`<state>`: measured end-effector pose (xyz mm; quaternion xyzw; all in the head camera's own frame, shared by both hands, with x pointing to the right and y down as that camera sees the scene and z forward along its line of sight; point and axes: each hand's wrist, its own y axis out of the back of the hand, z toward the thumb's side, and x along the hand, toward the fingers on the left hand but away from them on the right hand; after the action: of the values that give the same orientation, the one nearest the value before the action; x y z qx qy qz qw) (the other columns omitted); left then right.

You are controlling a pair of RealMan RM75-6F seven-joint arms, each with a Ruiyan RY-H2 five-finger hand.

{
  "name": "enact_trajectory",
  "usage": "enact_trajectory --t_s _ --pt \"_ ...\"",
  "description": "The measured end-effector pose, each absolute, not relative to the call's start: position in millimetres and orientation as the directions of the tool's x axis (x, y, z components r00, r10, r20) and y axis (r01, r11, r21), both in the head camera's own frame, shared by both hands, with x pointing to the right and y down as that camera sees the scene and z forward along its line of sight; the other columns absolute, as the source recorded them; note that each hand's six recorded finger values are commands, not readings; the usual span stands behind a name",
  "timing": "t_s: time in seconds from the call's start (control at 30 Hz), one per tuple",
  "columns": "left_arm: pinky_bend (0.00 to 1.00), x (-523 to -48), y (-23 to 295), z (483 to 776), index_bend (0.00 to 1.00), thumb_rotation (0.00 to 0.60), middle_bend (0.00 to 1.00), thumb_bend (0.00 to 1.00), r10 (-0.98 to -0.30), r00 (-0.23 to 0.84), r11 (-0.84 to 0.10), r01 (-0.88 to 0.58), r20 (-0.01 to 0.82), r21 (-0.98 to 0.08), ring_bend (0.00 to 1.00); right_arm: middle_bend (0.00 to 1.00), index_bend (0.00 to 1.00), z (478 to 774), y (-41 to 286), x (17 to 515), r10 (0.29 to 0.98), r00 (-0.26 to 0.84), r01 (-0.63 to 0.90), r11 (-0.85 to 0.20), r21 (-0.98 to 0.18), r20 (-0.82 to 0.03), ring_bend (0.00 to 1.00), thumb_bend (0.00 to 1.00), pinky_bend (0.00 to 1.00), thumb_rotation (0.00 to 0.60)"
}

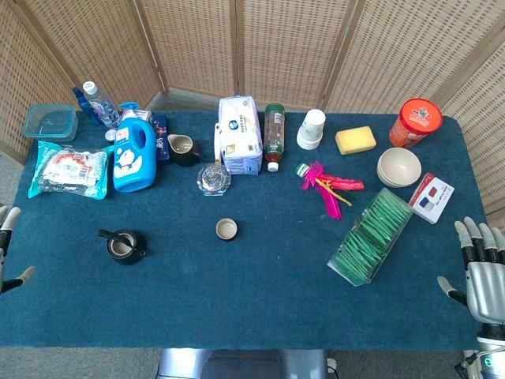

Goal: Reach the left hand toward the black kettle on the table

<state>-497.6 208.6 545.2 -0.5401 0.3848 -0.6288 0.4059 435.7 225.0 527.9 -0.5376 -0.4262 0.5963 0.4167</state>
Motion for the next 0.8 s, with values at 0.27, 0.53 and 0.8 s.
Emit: enact_trajectory --t_s 0.27,0.53,0.8 --pt "0.0 -490.2 198.4 553.4 0.0 0.6 0.0 0.0 -0.926 -0.034 -0.378 0.049 0.377 -0.925 0.0 0.0 0.0 527.0 226.5 433.1 0.95 -0.056 0.018 -0.306 -0.952 -0.307 0.0 0.0 0.0 0.6" --pt "0.08 -467.9 168.3 592.7 0.0 0.6 0.0 0.0 -0.903 0.088 -0.426 -0.039 0.421 -0.904 0.01 0.0 0.0 527.5 224.8 433.4 0.947 -0.04 0.063 -0.317 -0.946 -0.32 0.0 0.0 0.0 0.6" --pt "0.08 -436.2 160.1 624.6 0.0 0.6 0.0 0.0 -0.862 0.148 -0.496 -0.045 0.485 -0.867 0.01 0.0 0.0 530.2 224.7 433.9 0.943 -0.036 0.06 -0.327 -0.943 -0.329 0.0 0.0 0.0 0.6"
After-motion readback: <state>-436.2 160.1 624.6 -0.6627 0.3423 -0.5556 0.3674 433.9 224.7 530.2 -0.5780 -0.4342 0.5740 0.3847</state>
